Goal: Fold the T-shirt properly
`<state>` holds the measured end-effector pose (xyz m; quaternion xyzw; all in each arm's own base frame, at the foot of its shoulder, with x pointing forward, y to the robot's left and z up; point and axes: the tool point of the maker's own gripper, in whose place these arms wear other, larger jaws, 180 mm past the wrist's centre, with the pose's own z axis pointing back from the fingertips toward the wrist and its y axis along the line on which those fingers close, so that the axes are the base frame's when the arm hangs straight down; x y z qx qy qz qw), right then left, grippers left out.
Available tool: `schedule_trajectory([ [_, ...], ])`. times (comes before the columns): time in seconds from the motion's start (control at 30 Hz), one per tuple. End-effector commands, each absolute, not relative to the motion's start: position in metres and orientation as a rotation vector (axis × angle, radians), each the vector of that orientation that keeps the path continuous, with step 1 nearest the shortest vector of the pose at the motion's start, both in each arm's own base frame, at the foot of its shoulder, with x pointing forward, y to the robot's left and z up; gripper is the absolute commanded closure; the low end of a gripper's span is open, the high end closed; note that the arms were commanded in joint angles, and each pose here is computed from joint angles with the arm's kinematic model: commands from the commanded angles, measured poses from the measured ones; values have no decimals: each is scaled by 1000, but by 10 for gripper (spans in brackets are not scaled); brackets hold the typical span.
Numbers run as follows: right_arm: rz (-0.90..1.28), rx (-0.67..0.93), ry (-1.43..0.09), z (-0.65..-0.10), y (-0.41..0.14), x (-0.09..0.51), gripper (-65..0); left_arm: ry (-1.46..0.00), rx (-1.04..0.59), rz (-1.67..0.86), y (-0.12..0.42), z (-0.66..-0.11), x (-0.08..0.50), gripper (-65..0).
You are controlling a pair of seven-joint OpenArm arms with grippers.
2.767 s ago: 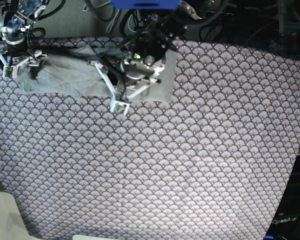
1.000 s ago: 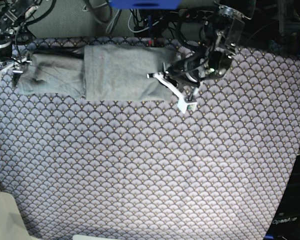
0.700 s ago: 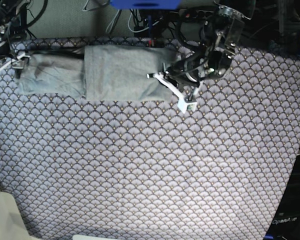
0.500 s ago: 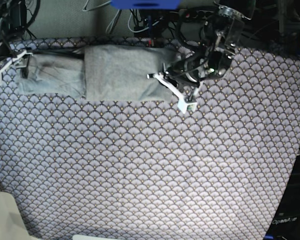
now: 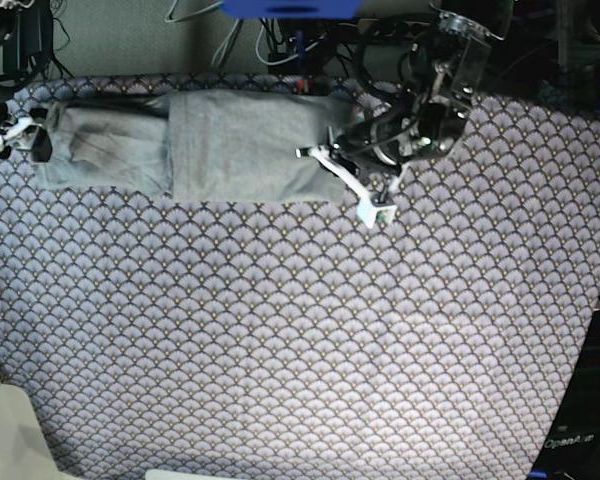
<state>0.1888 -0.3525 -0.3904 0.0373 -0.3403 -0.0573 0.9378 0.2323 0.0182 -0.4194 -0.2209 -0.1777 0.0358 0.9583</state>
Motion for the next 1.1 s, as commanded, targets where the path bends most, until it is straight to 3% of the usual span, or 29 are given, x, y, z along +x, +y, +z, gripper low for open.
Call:
schedule_trajectory([
  [0.0, -108, 65, -751, -375, -359, 199, -529, -393, -452, 70, 19, -411, 240, 0],
  [0.8, -205, 126, -748, -406, -356, 189, -529, -449, -483, 56, 13, -390, 246, 0],
  [1.07, -131, 203, -698, -423, -317, 194, -526, -458, -476, 49, 18, -387, 247, 0],
])
